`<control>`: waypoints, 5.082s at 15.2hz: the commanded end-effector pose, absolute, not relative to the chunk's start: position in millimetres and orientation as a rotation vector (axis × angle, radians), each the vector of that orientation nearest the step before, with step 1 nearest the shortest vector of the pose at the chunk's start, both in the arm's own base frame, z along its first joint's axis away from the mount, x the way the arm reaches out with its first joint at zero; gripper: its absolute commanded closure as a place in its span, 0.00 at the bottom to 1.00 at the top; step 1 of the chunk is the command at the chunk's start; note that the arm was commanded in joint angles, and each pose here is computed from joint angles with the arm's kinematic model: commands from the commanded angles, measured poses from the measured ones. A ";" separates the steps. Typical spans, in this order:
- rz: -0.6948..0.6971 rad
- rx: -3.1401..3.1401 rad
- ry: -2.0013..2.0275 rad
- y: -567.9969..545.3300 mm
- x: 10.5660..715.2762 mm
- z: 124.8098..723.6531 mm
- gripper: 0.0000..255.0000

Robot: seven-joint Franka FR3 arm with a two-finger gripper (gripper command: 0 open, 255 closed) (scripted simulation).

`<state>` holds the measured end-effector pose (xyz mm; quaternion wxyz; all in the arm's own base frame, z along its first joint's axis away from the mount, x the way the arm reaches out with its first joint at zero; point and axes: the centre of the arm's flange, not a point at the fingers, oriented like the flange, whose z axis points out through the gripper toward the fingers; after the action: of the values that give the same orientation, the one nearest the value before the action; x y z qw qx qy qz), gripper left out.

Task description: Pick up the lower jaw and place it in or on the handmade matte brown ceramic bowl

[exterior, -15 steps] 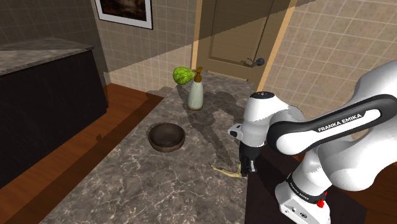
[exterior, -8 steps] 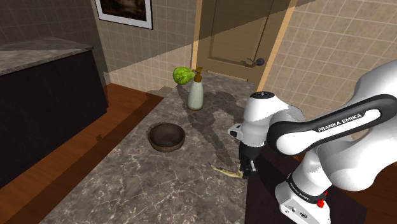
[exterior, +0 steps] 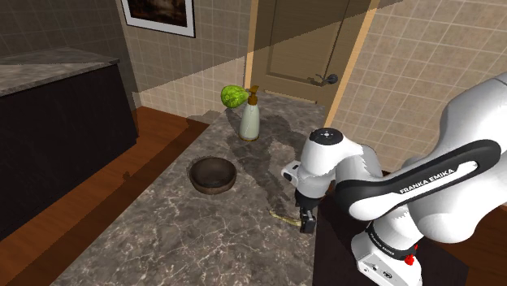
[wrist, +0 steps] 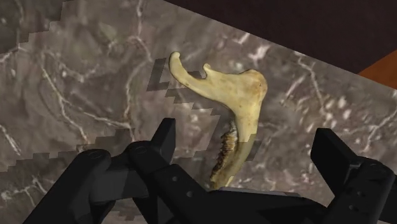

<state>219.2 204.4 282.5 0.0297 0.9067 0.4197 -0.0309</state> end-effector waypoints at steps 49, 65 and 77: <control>-0.093 2.795 1.293 236.5 290.3 387.2 1.00; -0.093 2.795 1.293 324.0 482.4 393.9 1.00; -0.093 2.795 1.293 339.7 517.0 347.6 1.00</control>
<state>517.3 340.2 353.6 0.0304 0.9068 0.4194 -0.0304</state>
